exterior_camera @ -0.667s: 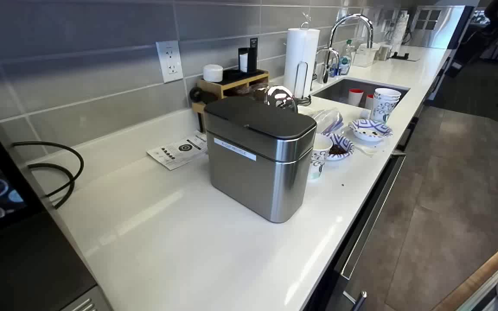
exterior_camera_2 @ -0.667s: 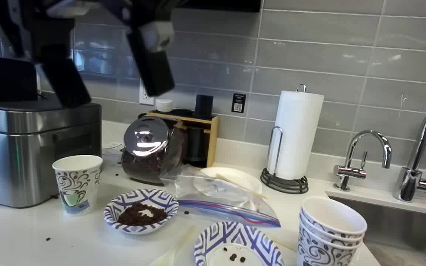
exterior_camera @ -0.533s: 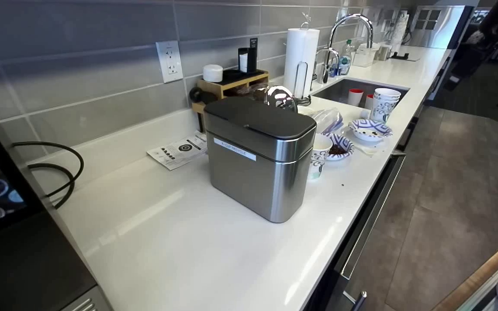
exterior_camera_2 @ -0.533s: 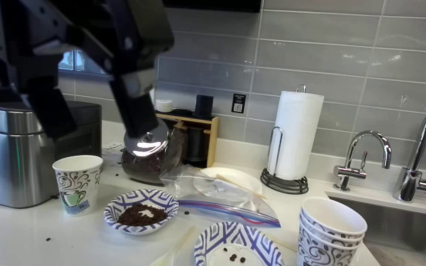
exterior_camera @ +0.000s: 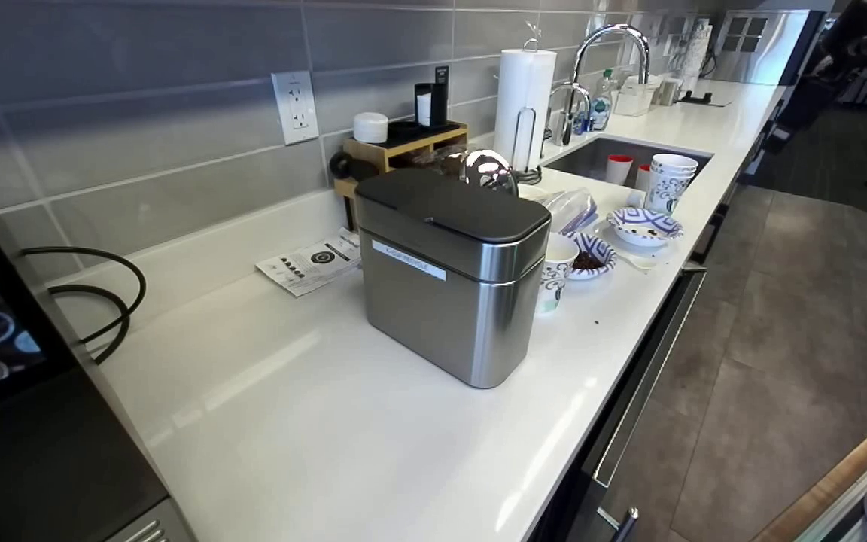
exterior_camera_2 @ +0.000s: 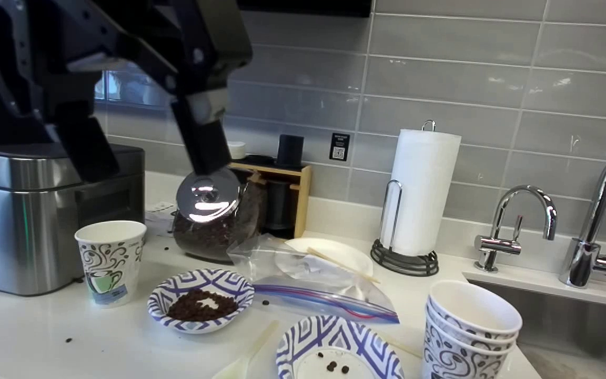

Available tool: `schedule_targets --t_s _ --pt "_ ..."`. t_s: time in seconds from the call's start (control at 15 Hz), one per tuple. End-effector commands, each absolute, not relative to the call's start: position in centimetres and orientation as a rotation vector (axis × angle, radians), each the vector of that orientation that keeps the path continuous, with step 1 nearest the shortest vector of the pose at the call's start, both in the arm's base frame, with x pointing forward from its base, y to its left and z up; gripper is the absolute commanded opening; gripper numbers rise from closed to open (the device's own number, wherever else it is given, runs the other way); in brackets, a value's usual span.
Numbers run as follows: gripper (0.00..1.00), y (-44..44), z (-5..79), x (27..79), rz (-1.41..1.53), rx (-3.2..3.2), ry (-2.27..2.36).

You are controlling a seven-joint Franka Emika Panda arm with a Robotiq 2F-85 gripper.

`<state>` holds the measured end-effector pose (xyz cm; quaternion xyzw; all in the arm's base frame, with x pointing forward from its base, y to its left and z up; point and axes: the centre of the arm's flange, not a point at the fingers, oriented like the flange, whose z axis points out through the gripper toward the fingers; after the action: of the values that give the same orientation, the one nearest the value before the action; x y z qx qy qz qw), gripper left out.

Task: Open the silver bin.

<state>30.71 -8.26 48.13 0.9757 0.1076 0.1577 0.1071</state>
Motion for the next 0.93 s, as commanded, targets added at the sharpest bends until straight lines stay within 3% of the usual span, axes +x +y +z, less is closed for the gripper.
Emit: schedule_targets --t_s 0.0,0.47,0.87 --pt "1.00 -2.1 50.1 35.8 0.517 2.862 0.488" --pt "1.00 12.6 52.8 40.4 0.393 2.884 0.783" --pt "1.00 16.0 52.5 40.4 0.395 2.847 0.867"
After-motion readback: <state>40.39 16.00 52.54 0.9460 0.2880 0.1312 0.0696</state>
